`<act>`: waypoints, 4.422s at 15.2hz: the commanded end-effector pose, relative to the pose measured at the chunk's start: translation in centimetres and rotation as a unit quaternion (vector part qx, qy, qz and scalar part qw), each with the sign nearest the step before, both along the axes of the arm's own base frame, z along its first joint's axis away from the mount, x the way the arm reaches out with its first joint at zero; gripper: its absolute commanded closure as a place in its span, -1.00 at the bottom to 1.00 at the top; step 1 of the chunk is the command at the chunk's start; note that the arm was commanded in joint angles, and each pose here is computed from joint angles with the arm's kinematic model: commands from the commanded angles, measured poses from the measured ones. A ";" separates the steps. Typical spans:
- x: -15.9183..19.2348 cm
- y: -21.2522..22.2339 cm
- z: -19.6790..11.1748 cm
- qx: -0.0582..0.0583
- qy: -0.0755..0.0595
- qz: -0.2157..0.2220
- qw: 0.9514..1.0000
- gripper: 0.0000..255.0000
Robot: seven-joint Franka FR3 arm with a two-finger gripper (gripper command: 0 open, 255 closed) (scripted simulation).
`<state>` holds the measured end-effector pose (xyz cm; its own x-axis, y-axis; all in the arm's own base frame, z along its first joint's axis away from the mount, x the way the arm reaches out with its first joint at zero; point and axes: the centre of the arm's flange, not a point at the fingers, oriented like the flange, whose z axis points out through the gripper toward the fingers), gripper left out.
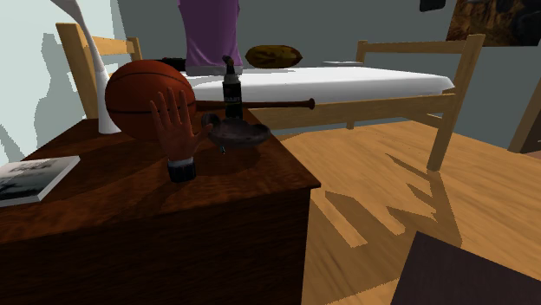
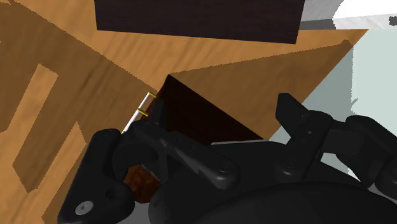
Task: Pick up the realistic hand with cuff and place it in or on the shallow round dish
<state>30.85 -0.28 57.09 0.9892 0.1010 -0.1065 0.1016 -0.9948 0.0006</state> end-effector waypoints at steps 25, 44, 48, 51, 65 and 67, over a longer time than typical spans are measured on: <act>24.1 0.9 -12.9 -0.003 -0.140 0.228 0.963 -1.00; 30.3 2.6 -18.5 -0.004 -0.168 0.274 0.947 -1.00; 30.3 2.6 -18.5 -0.004 -0.168 0.274 0.947 1.00; 30.3 2.6 -18.5 -0.004 -0.168 0.274 0.947 1.00; 30.3 2.6 -13.8 -0.004 -0.168 0.274 0.947 1.00; 30.3 2.6 -12.7 -0.004 -0.168 0.274 0.947 1.00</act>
